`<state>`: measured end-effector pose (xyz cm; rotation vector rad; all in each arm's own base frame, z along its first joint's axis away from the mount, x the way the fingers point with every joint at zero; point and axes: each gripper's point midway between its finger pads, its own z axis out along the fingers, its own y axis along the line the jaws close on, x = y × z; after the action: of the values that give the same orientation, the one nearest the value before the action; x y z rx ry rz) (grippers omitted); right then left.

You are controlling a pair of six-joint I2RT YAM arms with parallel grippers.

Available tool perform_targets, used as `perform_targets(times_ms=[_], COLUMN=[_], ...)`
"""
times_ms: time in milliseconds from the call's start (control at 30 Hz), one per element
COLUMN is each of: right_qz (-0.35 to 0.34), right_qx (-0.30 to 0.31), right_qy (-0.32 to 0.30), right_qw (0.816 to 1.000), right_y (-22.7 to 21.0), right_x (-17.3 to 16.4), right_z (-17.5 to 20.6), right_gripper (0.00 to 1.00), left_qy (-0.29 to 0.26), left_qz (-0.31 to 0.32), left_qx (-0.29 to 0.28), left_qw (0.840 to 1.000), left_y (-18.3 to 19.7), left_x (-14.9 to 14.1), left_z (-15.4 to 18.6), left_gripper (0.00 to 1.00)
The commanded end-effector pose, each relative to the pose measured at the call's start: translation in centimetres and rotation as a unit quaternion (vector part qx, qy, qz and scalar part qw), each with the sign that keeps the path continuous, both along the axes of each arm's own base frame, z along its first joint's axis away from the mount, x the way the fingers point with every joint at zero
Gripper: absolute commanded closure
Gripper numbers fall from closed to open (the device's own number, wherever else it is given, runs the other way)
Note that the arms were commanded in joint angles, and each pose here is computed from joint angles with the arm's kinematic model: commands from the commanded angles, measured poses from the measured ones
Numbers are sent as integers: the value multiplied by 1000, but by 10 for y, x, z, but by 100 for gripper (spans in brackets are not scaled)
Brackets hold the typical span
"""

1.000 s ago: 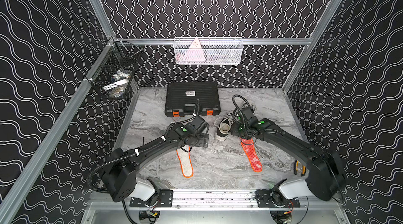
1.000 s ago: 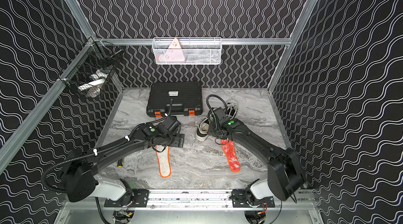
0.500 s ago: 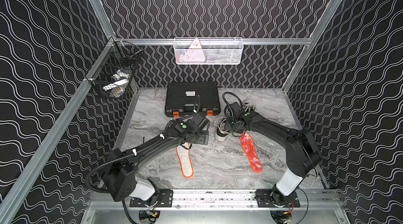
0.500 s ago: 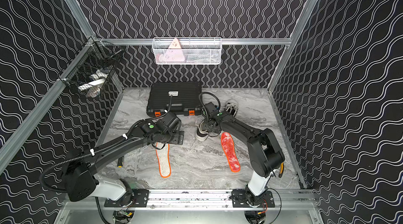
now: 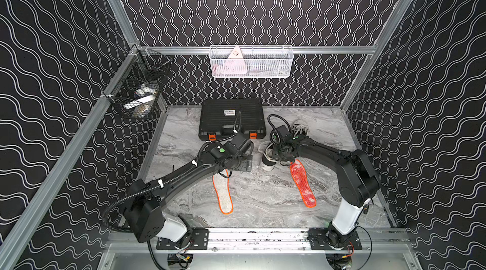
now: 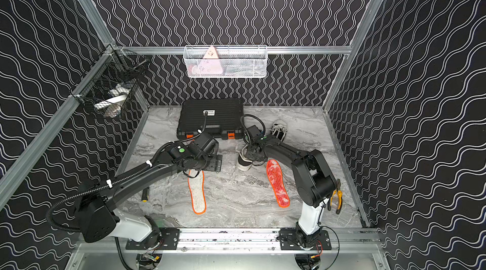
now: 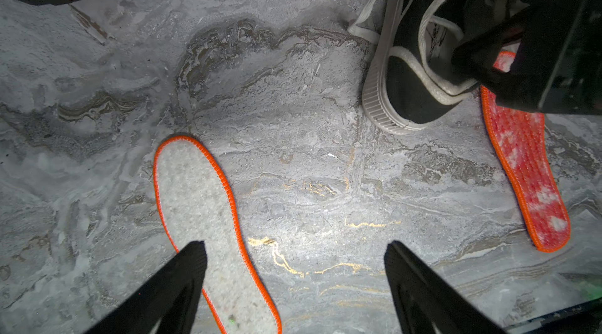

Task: Insert the insole into the shoe
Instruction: Move the shoe to the center of the board, then adjust the shoe at the center of the board.

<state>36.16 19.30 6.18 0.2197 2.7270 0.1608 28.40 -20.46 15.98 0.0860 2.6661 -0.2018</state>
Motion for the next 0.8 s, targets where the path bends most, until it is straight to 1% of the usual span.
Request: perform_targets(times_ms=[0,100,200,267,367,433,500,600,700,767], right_qz=[28,32,28,26,29,28,20,13,16,14], right_qx=[30,71,117,128,129,125,120,109,100,91], right_qy=[-16,-6,4,7,18,15,6,-20,-22,-14], right_qw=[999,997,993,991,991,992,993,994,995,996], right_y=[7,14,25,28,30,29,25,20,21,20], right_x=[-9,-39,-68,-83,-98,-101,-100,-91,-83,-79], right_z=[15,15,10,4,-3,-1,5,18,19,14], right_gripper=[92,92,92,91,90,86,77,69,67,70], left_qy=[12,23,36,44,57,63,67,72,74,74], left_qz=[-8,-20,-24,-25,-40,-49,-57,-50,-44,-39], left_qx=[-8,-29,-51,-58,-58,-48,-42,-36,-28,-17], left_qw=[1000,999,998,997,996,996,995,996,996,996], left_y=[-4,-17,-32,-42,-59,-70,-80,-86,-90,-92], left_x=[-4,-8,-12,-13,-20,-23,-26,-24,-18,-11], left_z=[0,0,-3,-9,-21,-30,-38,-49,-58,-65], left_gripper=[10,10,7,7,7,7,7,8,10,11])
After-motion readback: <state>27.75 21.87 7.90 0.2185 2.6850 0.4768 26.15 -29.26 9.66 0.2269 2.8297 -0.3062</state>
